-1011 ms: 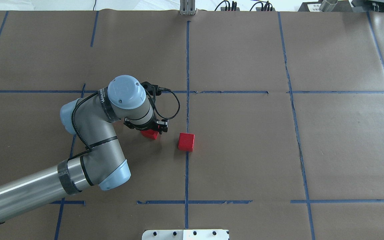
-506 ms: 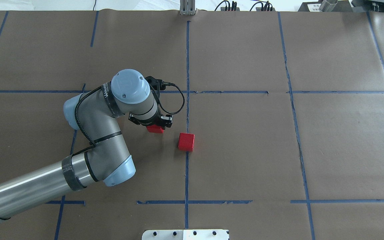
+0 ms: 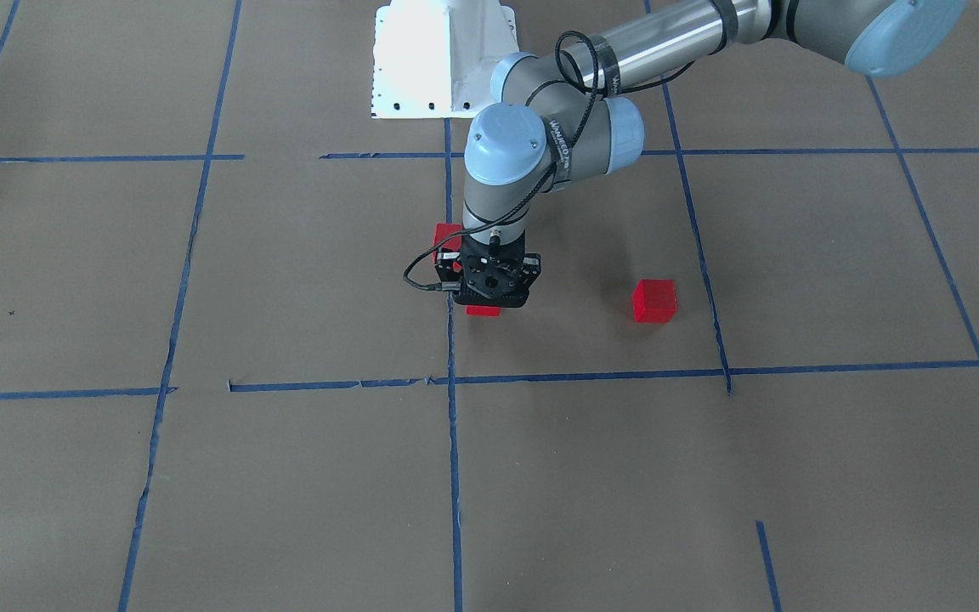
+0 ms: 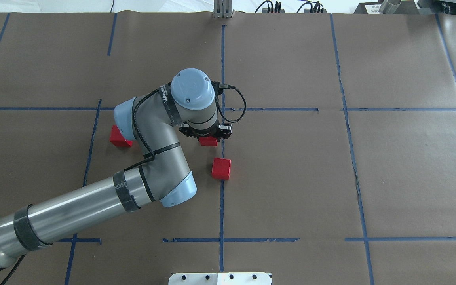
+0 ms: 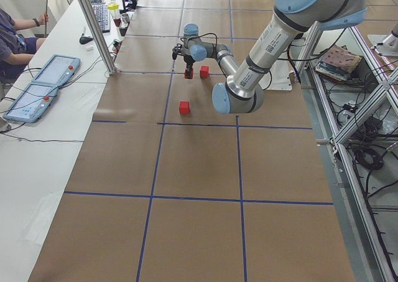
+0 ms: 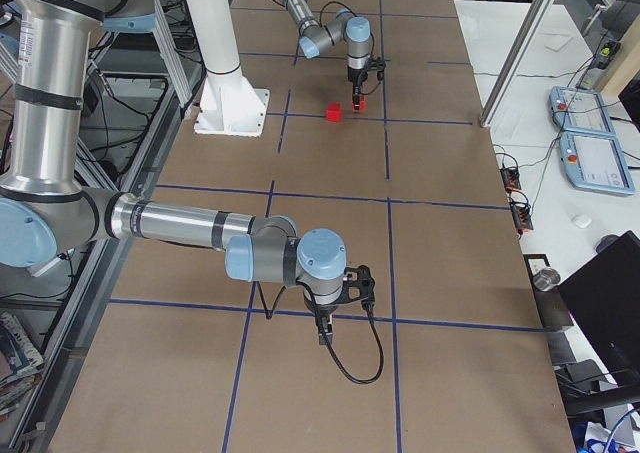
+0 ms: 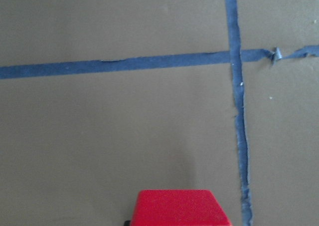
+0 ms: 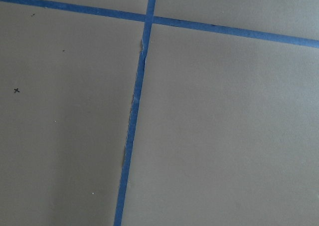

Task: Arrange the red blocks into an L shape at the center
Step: 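Carry the red cube and place it beside the center cube, farther from robot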

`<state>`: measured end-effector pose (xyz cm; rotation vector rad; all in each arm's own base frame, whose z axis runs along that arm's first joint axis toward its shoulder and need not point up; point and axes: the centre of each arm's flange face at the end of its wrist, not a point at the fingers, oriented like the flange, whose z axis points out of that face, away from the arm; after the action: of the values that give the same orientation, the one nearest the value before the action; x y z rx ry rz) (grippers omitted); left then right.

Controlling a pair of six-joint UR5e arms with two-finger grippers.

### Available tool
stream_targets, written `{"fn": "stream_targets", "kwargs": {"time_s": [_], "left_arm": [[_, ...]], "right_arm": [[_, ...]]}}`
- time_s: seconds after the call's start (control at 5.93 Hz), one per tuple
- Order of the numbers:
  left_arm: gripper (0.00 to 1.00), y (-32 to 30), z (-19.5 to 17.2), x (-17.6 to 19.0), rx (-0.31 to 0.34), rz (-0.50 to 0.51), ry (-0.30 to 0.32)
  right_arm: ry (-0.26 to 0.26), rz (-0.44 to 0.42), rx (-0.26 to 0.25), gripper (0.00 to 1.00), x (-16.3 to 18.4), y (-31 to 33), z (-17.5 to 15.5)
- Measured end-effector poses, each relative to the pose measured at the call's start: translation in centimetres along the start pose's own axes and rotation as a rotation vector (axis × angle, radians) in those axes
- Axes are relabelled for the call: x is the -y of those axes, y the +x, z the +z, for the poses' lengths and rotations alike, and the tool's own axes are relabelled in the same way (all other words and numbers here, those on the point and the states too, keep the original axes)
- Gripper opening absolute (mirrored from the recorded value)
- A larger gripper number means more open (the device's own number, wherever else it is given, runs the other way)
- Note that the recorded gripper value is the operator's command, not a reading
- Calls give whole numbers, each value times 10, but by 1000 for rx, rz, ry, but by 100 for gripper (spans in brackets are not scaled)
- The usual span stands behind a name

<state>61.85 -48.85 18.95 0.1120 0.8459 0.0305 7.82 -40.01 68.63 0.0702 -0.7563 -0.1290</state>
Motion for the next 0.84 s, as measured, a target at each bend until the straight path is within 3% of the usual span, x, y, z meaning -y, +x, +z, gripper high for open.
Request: {"fn": "stream_targets", "kwargs": {"time_s": [0.84], "left_arm": [[39, 36, 19, -36, 11, 40, -4]], "right_arm": [[-3, 0, -2, 100, 0, 1, 1]]}}
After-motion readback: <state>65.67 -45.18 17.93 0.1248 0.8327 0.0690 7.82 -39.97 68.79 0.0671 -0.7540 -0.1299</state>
